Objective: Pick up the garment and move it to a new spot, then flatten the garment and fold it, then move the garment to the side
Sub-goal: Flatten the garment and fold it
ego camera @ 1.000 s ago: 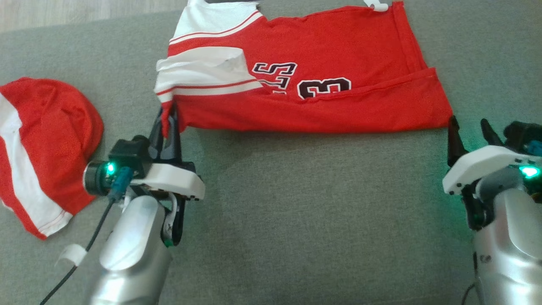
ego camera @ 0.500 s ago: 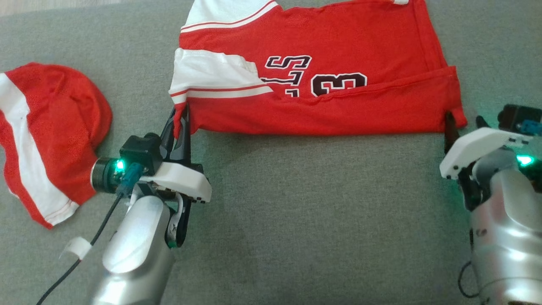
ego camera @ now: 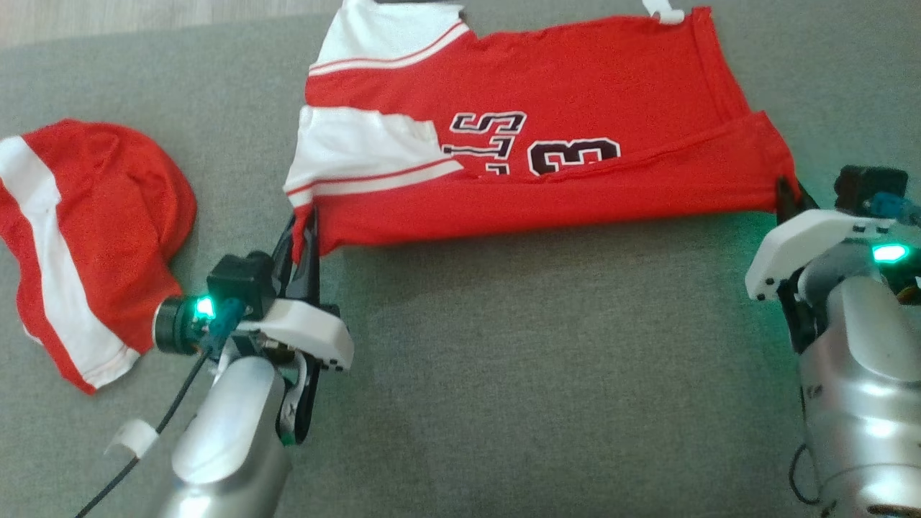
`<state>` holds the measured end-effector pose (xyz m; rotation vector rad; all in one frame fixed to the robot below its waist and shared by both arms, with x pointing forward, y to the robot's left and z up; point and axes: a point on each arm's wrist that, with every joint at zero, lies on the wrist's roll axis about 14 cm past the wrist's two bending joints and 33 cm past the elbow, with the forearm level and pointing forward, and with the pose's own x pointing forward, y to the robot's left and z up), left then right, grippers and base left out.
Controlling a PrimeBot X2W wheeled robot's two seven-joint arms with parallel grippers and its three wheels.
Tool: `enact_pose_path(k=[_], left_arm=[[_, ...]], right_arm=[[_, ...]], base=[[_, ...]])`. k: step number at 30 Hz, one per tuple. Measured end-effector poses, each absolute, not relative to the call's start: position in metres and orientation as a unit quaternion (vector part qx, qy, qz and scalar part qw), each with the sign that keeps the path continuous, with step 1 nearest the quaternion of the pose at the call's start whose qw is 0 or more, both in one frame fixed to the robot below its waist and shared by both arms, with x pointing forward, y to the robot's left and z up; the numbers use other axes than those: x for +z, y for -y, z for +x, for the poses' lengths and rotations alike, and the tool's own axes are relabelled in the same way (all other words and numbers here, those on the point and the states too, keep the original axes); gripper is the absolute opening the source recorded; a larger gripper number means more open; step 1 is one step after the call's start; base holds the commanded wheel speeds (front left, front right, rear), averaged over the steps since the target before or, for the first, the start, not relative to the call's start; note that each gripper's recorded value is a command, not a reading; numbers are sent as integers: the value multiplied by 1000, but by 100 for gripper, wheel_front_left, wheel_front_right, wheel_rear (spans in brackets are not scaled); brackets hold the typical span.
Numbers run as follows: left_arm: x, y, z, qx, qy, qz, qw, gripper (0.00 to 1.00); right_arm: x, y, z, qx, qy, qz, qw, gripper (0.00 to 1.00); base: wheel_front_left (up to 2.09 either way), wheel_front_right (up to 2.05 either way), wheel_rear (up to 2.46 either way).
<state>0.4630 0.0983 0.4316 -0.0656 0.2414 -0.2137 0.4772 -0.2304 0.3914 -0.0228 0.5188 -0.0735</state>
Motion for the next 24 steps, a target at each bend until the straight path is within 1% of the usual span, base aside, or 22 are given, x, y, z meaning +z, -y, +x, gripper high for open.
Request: enact_pose_path(k=[3, 6, 15, 24], left_arm=[[431, -98, 456, -108, -124, -29, 986, 0], [430, -96, 442, -113, -132, -26, 984, 0], [436, -97, 408, -115, -136, -24, 984, 0], [418, -91, 350, -123, -173, -23, 977, 0]], right_arm=[[398, 234, 470, -34, -248, -28, 968, 0], [400, 240, 454, -38, -246, -33, 968, 0], [413, 248, 416, -49, -235, -23, 970, 0], [407, 258, 360, -70, -255, 5, 964, 0]], base=[[0, 0, 0], [0, 0, 0], [0, 0, 0], [0, 0, 0]])
